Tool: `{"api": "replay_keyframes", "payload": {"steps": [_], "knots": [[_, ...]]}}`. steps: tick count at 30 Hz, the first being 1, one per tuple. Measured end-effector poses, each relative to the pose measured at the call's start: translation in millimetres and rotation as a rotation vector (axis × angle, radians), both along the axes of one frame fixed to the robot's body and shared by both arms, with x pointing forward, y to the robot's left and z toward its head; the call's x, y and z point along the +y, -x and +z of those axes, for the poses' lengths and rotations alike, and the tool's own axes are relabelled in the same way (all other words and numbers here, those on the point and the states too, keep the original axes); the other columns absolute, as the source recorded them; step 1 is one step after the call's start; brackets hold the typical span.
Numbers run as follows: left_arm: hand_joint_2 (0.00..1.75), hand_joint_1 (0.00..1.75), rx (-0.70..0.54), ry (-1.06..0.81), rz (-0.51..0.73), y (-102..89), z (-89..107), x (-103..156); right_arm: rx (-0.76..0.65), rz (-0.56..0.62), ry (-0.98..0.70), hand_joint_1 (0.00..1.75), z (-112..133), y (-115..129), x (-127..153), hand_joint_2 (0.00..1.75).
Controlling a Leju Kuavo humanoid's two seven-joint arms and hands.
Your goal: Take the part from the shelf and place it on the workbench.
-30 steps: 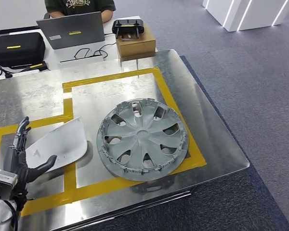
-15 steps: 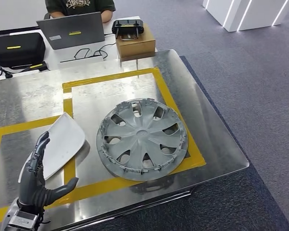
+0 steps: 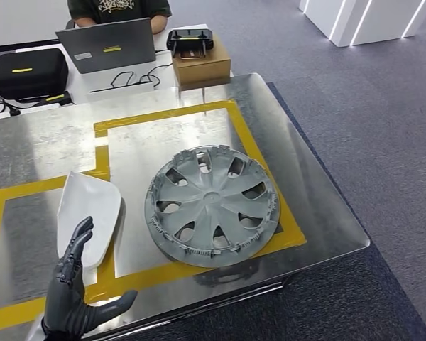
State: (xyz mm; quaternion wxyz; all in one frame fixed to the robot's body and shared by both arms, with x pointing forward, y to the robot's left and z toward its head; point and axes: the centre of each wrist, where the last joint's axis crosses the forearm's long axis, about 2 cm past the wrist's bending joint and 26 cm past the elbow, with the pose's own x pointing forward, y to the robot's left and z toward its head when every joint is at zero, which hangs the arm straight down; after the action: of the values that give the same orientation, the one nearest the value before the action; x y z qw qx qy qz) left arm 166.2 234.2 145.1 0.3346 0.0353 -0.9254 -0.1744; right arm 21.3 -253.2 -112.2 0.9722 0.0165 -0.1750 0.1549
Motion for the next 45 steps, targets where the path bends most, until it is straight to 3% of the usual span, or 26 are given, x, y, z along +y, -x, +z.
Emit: {"api": "replay_keyframes", "payload": {"steps": [11,45], "knots": [[1.75,0.00,0.004,0.057,-0.053,10.0,1.6,-17.8,-0.007,-0.012,-0.006,0.00,-0.1,3.6,2.1,0.00],[1.75,0.00,-0.012,0.095,-0.072,13.2,6.6,-23.2,-0.009,0.007,-0.024,0.00,0.3,2.4,6.5,0.00]]}}
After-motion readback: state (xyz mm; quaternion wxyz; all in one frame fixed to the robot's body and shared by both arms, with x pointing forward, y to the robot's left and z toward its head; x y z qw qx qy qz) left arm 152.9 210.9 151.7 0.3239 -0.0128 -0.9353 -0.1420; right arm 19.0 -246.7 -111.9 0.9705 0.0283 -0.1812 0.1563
